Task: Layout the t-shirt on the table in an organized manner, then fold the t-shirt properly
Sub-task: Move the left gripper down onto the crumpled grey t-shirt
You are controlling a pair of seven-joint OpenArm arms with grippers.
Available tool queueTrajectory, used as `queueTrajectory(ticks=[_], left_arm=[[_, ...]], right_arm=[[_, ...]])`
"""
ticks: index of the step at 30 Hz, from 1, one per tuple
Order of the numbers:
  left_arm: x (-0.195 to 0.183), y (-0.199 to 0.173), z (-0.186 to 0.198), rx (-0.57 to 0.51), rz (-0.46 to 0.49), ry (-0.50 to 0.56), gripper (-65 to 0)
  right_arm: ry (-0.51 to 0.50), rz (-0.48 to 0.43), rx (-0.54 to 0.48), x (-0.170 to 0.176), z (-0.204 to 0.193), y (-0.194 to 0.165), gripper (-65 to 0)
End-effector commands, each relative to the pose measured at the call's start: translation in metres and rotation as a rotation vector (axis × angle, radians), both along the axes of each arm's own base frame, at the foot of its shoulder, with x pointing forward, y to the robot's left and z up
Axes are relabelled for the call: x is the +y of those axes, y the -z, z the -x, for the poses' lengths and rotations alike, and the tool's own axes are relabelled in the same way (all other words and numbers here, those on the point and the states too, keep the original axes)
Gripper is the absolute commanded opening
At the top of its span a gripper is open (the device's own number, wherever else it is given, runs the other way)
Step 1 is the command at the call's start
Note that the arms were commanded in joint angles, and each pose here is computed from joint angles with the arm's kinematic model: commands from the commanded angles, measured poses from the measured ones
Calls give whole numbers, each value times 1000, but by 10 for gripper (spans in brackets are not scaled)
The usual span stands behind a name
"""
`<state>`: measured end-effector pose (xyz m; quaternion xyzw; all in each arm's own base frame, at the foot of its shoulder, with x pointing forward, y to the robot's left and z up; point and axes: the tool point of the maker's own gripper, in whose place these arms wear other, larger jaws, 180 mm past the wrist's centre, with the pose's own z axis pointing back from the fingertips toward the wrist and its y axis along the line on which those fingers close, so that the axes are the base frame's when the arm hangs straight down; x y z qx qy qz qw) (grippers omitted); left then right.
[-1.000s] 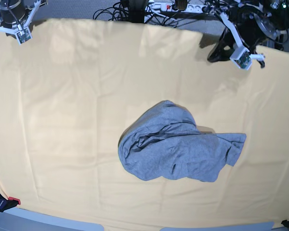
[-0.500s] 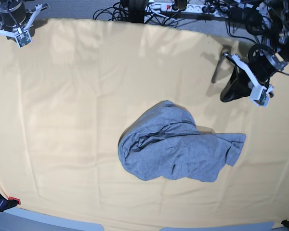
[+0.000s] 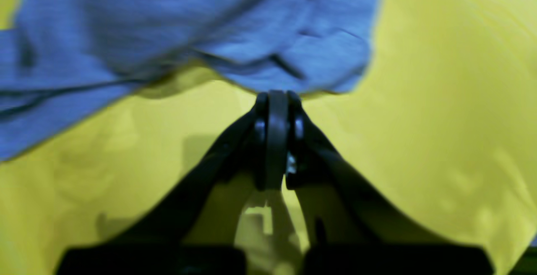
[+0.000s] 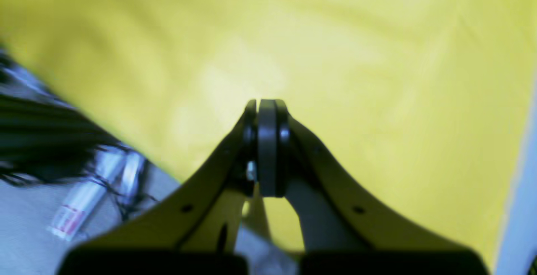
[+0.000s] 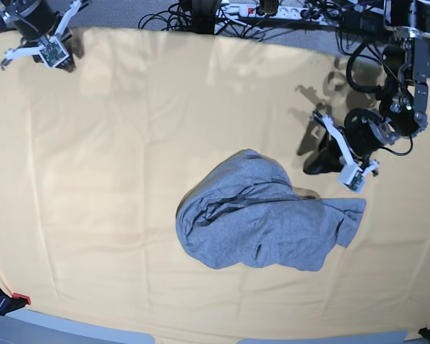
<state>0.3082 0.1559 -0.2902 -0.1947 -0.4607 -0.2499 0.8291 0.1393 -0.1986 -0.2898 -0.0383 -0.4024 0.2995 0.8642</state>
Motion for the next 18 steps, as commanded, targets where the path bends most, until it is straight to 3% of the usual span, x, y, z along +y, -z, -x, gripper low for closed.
queueTrajectory(ticks=[1, 6, 9, 14, 18], left_arm=[[6, -15, -6, -44, -2, 0, -650], [19, -20, -8, -52, -36, -7, -650], [14, -25, -7, -54, 9, 7, -650], [-17, -45, -4, -134, 84, 155, -650], [-43, -43, -16, -171, 21, 228, -650]], right_arm=[[11, -6, -53, -1, -11, -12, -650], [23, -31, -136, 0, -33, -26, -650], [7, -73, -151, 7, -38, -30, -650], [27, -63, -130, 3, -36, -27, -650], [35, -58, -105, 2, -32, -23, -650]])
